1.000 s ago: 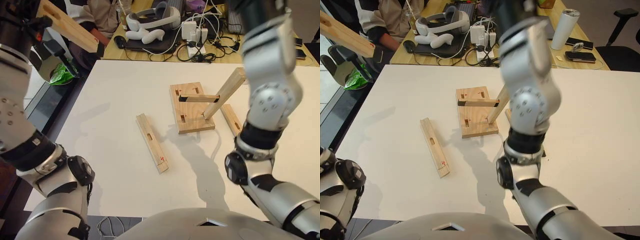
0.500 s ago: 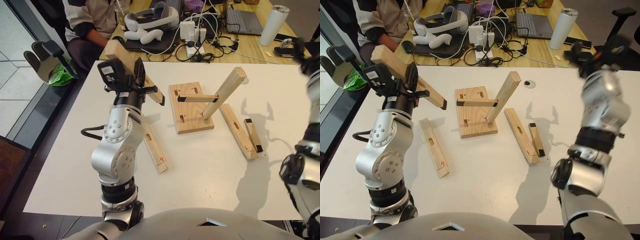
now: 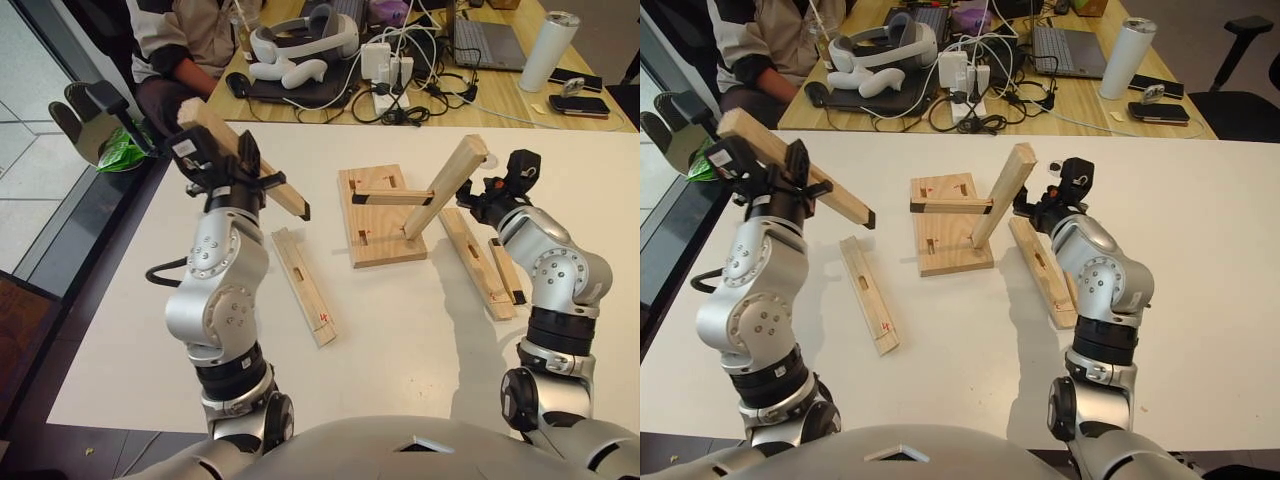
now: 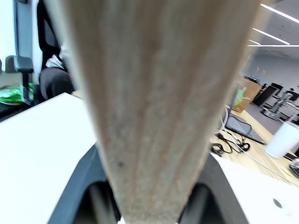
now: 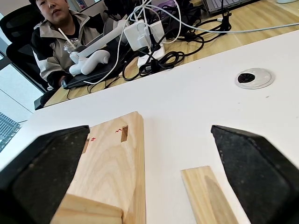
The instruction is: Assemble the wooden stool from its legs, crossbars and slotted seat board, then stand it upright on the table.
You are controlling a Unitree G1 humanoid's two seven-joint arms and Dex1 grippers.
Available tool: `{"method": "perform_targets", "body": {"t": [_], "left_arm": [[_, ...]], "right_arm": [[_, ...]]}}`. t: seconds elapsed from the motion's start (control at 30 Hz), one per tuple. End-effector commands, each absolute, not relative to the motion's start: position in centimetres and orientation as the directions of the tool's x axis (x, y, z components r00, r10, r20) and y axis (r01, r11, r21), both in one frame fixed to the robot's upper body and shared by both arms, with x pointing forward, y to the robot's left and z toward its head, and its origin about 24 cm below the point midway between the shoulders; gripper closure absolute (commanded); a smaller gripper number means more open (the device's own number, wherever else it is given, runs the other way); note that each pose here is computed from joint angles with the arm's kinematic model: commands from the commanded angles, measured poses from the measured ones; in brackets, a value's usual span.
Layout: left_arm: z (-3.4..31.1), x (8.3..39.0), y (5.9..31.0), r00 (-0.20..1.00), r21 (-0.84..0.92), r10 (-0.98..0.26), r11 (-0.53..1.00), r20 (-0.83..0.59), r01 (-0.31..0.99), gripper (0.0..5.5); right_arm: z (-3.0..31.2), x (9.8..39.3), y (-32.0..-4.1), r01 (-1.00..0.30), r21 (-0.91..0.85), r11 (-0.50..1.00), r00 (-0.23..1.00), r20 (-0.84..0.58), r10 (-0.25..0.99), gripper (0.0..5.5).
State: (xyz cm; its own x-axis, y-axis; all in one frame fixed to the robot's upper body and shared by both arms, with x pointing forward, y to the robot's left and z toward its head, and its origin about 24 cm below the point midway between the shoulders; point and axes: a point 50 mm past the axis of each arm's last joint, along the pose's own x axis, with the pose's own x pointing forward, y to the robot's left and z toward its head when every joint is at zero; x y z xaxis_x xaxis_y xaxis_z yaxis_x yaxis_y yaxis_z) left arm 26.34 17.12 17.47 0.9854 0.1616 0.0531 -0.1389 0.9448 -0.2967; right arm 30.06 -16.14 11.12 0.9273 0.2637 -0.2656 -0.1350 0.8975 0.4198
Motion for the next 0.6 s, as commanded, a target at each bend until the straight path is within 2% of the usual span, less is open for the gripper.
{"method": "perform_targets", "body": {"t": [0.03, 0.2, 0.37, 0.6], "left_arm": [[18.5, 27.0, 17.9, 0.983, -0.288, 0.166, 0.948, 0.081, -0.136, 4.49], [16.4, 26.1, 15.2, 0.997, -0.393, 0.072, 0.917, -0.001, -0.067, 4.49], [14.4, 25.2, 13.9, 0.997, -0.539, -0.009, 0.841, -0.075, -0.033, 4.49], [13.3, 25.6, 13.7, 0.995, -0.59, -0.025, 0.806, -0.098, -0.038, 4.49]], "right_arm": [[11.5, 29.6, -14.7, -0.184, 0.447, 0.875, 0.913, -0.252, 0.32, 0.64], [11.8, 30.4, -17.0, -0.088, 0.414, 0.906, 0.944, -0.255, 0.208, 0.64], [12.6, 31.4, -19.3, 0.011, 0.409, 0.913, 0.97, -0.227, 0.09, 0.64], [13.2, 31.8, -19.2, 0.013, 0.42, 0.908, 0.975, -0.205, 0.081, 0.64]]}}
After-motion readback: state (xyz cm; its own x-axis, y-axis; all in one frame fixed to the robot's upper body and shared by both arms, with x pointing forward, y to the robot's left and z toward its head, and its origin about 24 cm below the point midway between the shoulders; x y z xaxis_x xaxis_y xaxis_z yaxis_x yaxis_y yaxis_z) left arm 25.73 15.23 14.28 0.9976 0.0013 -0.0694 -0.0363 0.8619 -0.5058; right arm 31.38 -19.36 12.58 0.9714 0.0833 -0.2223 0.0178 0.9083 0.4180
